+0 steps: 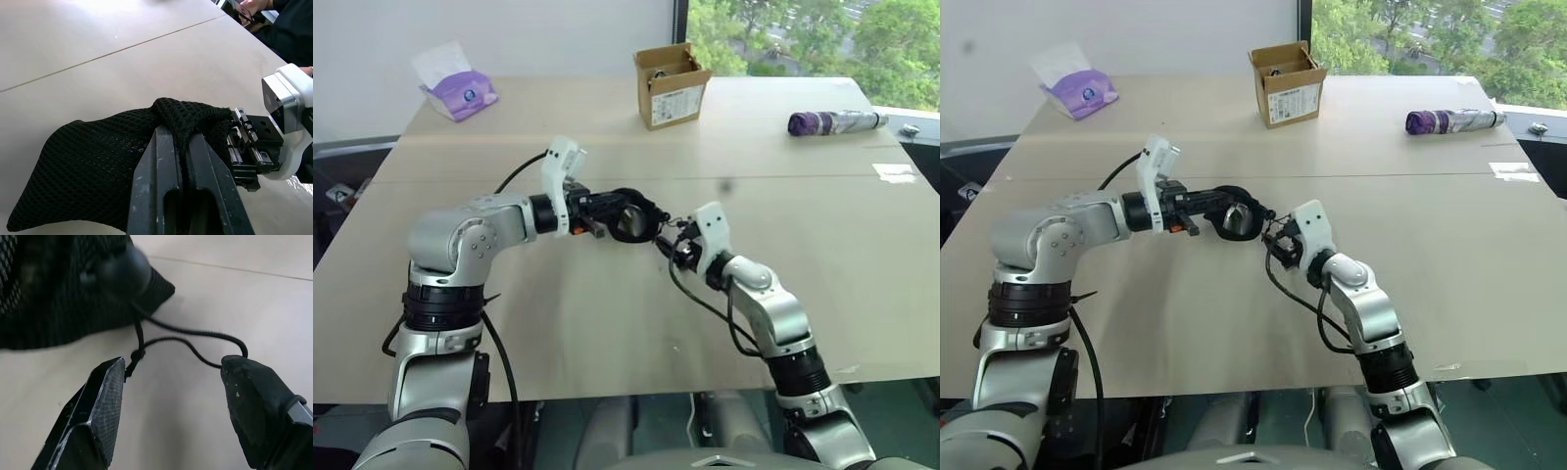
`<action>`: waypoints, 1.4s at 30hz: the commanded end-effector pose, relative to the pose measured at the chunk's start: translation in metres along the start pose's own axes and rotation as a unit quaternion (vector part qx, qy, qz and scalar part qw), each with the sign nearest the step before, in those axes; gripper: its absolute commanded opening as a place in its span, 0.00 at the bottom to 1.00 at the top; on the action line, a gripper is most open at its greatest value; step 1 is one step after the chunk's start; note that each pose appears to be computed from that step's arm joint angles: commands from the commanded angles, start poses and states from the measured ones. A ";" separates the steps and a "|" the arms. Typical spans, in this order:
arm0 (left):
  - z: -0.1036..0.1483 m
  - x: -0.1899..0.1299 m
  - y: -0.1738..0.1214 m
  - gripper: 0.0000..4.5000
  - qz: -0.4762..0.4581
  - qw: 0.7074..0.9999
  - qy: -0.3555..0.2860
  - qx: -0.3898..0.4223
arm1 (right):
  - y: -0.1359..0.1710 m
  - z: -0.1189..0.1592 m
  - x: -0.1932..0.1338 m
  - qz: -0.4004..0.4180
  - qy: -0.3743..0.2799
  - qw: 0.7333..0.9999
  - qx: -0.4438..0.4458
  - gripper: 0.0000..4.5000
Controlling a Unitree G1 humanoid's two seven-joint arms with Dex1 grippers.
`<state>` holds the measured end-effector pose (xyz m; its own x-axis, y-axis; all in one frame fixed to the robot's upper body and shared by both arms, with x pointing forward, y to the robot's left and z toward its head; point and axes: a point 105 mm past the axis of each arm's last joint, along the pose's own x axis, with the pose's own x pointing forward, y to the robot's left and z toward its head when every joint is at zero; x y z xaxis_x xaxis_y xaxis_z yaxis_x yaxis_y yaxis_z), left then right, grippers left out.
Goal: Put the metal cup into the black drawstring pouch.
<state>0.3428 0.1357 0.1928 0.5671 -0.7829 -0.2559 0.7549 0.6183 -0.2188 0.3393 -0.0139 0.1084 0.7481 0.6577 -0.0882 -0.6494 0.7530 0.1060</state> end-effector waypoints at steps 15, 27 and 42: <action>0.013 -0.007 -0.007 0.00 0.003 0.999 -0.031 0.018 | -0.008 0.012 0.001 -0.026 -0.020 0.999 -0.006 0.14; 0.008 0.011 -0.036 0.00 -0.051 0.997 -0.051 0.010 | -0.067 0.080 -0.044 -0.152 -0.055 0.954 -0.251 0.01; 0.056 0.032 -0.083 0.62 -0.152 0.977 -0.120 0.087 | -0.043 0.161 -0.067 -0.117 -0.086 0.895 -0.422 0.00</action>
<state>0.3192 0.0682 0.2468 0.3879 -0.9216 0.0102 0.9131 0.3828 -0.1403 0.3490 -0.0983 0.2498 0.8635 0.4934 0.1044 -0.3159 0.6906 -0.6506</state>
